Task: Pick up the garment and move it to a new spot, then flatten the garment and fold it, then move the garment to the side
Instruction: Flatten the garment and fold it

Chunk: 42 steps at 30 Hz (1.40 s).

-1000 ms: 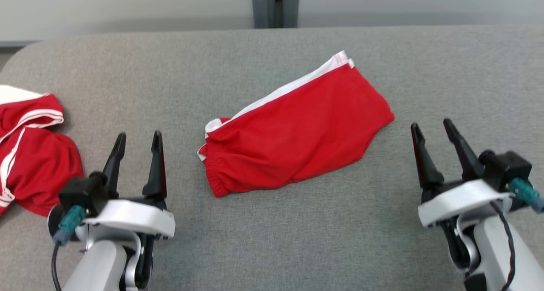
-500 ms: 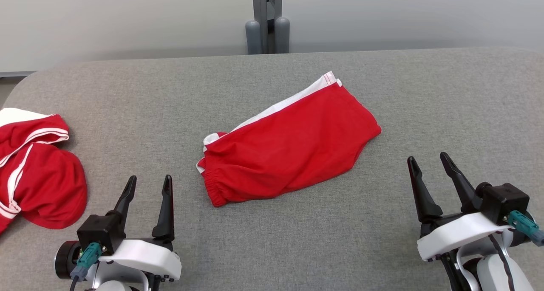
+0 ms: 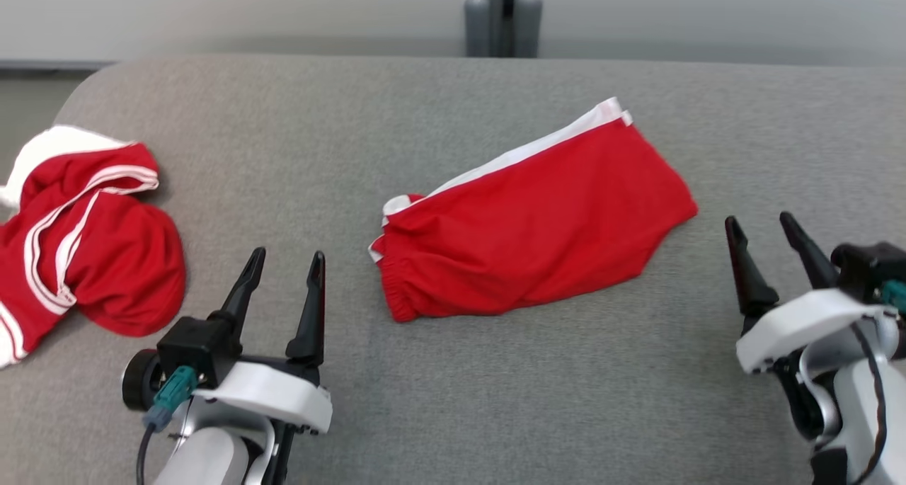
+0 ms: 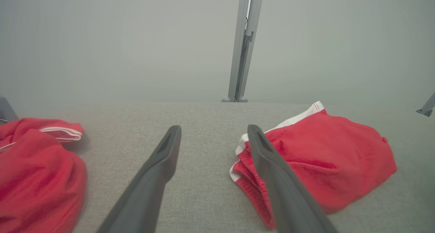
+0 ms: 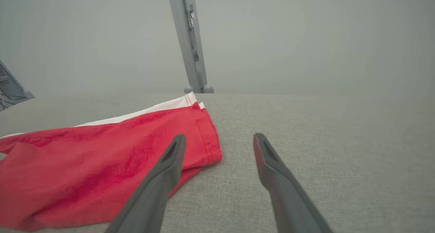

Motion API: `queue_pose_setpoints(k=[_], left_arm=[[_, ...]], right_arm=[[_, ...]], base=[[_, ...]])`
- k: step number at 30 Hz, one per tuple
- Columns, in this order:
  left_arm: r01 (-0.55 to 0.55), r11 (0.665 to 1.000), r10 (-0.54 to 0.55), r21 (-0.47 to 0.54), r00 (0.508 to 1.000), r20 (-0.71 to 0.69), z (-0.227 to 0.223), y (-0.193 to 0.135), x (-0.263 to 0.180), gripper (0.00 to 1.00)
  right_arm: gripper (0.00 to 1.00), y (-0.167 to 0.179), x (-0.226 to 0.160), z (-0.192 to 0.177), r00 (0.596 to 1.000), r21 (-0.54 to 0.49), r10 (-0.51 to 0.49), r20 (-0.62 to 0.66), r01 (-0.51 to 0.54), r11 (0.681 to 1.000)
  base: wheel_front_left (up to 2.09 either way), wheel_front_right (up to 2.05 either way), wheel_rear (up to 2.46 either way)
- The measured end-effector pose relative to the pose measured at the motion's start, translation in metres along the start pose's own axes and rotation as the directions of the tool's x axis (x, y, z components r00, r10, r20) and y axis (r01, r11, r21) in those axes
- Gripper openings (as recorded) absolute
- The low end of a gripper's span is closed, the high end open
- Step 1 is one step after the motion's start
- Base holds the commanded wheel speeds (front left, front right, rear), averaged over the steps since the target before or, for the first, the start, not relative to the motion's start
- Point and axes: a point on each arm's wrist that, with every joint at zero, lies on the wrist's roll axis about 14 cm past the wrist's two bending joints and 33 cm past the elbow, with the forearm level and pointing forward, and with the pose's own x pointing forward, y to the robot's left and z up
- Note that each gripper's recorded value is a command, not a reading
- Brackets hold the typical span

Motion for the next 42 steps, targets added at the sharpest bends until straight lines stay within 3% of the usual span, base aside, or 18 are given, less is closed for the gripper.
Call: queue_pose_setpoints(k=[10,13,18,19,20,32,42], left_arm=[[-0.008,1.000,0.009,0.012,0.999,-0.037,-0.017,0.008,0.018,1.00],[-0.022,1.000,0.023,0.017,0.998,-0.055,-0.025,0.014,0.021,1.00],[-0.025,0.999,0.026,0.026,0.998,-0.053,-0.027,0.016,0.025,1.00],[-0.022,0.999,0.023,0.025,0.998,-0.055,-0.027,0.015,0.026,1.00],[-0.019,1.000,0.020,0.025,0.998,-0.053,-0.028,0.014,0.027,1.00],[0.013,0.999,-0.011,0.031,0.999,-0.046,-0.026,0.003,0.032,1.00],[0.047,0.998,-0.045,0.033,0.997,-0.055,-0.023,-0.008,0.022,1.00]], right_arm=[[1.00,0.013,0.070,-0.055,0.986,-0.007,0.063,-0.153,-0.065,0.998],[1.00,0.017,0.080,-0.085,0.969,0.023,0.069,-0.235,-0.066,0.998],[1.00,0.027,0.085,-0.093,0.964,0.061,0.089,-0.251,-0.076,0.995],[0.45,0.030,0.085,-0.092,0.965,0.064,0.096,-0.245,-0.083,0.994],[0.00,0.032,0.083,-0.094,0.963,0.081,0.100,-0.249,-0.082,0.993],[0.00,0.039,0.046,-0.083,0.985,0.174,0.098,-0.145,-0.072,0.982],[0.00,0.004,-0.032,-0.087,0.991,0.246,-0.052,-0.120,0.081,0.966]], base=[[0.00,0.00,0.00],[0.00,0.00,0.00],[0.00,0.00,0.00],[0.00,0.00,0.00],[0.00,0.00,0.00],[0.00,0.00,0.00],[0.00,0.00,0.00]])
